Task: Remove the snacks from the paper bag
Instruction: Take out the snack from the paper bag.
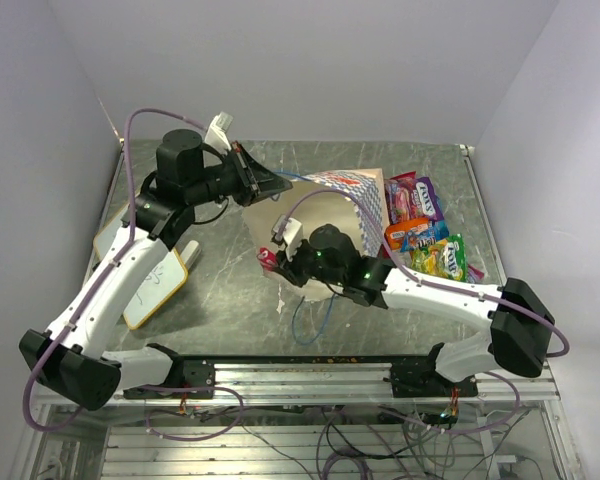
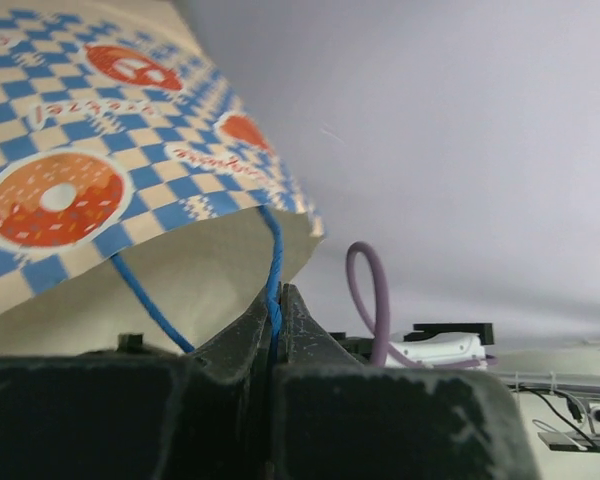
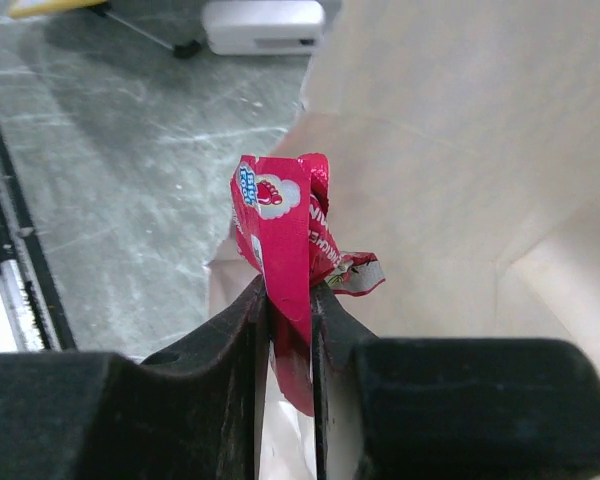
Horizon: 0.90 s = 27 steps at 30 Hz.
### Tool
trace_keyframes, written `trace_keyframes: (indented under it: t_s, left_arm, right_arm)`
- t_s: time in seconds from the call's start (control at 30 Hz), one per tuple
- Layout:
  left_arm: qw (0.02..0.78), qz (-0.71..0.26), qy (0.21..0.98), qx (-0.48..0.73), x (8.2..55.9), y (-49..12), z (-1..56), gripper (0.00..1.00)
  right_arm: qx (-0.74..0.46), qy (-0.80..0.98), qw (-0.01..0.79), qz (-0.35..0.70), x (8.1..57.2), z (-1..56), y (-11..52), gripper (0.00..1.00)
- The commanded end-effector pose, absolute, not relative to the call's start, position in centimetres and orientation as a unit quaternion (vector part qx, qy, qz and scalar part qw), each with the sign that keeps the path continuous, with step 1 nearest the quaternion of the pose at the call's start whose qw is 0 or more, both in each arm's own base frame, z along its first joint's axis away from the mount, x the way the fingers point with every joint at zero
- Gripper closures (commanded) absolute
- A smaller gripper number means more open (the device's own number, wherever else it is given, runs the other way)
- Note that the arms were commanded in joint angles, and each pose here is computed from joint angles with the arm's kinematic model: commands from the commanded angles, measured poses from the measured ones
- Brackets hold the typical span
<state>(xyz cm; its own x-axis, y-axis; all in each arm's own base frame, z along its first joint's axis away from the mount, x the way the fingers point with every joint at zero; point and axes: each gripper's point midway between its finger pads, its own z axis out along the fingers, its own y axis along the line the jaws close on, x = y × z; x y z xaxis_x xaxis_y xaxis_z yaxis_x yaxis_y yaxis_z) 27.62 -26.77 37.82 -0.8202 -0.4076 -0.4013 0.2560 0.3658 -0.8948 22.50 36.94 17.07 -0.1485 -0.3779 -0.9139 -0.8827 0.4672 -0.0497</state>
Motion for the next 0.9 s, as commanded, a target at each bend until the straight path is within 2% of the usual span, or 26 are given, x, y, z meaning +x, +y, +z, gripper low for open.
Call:
trace_keyframes:
  t_s: [0.0,0.3,0.43,0.63,0.87]
  left_arm:
    - [0.33,-0.602,0.727,-0.029,26.7,-26.6,43.1,0.93]
    - [0.324,-0.605,0.726,-0.045,26.3,-26.3,42.9,0.93]
    - [0.328,-0.606,0.723,-0.047,26.3,-26.2,43.6,0.93]
    - [0.328,-0.584,0.741,-0.043,26.6,-26.1,43.0,0.93]
    - [0.321,-0.611,0.722,-0.041,27.0,-26.8,44.4,0.93]
  right_arm:
    - [-0.46,0.666,0.498,0.311,21.1,20.8,38.9,0.9]
    - [-0.438,0.642,0.534,0.334,22.1,24.5,40.7,0.9]
    - [-0.475,0.608,0.532,0.349,20.1,26.7,39.8,0.9]
    - [-0.509,0.575,0.538,0.348,17.2,29.4,36.3,0.92]
    - [-0.415,0.598,0.636,0.258,20.2,35.0,30.8,0.98]
